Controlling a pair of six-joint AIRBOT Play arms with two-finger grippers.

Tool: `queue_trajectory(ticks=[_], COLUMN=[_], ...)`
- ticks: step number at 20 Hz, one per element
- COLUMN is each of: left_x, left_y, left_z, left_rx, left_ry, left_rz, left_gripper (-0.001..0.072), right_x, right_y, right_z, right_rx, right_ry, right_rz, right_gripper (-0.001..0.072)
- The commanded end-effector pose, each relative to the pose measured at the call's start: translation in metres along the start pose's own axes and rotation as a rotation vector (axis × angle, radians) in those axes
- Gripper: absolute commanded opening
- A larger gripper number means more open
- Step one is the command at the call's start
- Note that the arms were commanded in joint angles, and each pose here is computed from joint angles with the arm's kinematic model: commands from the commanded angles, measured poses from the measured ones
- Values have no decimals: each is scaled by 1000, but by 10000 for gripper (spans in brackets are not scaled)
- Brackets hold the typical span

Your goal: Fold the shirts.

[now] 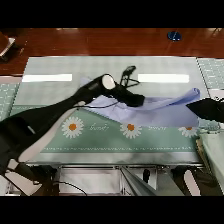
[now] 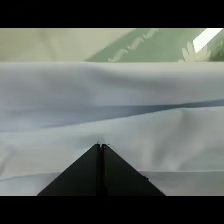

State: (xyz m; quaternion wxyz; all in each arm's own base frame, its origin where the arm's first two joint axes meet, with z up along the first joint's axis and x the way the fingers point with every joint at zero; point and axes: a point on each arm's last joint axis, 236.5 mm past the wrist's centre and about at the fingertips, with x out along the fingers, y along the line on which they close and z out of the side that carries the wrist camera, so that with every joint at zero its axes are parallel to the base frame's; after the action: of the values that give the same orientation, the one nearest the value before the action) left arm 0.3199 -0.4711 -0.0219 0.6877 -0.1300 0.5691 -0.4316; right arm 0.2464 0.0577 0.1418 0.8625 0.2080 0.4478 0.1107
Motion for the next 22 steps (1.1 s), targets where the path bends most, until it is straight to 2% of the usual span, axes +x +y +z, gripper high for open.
queue_trajectory(ticks=[1, 4, 8, 10, 14, 18, 22], left_x=[53, 69, 32, -19, -176, -306, -342], left_y=[-47, -71, -52, -10, 96, 103, 86], left_z=[-42, -68, -32, -5, 38, 29, -27], left_rx=[30, 55, 50, 61, -1, -36, -26], left_ry=[136, 191, 161, 141, -20, -312, -433], left_rz=[-55, -85, -75, 16, 397, 483, 498], left_gripper=[15, 15, 15, 15, 15, 16, 16], right_x=[-9, -9, -6, 0, 11, 49, 131], right_y=[17, 17, 16, 20, 47, 103, 187], right_z=[-5, -4, -2, 0, 26, 53, 51], right_rx=[-2, -8, -3, -14, -8, -118, -200], right_ry=[-16, -19, -19, 1, 2, 51, 162], right_rz=[52, 54, 54, 84, 239, 343, 441], right_gripper=[21, 20, 20, 21, 21, 21, 21])
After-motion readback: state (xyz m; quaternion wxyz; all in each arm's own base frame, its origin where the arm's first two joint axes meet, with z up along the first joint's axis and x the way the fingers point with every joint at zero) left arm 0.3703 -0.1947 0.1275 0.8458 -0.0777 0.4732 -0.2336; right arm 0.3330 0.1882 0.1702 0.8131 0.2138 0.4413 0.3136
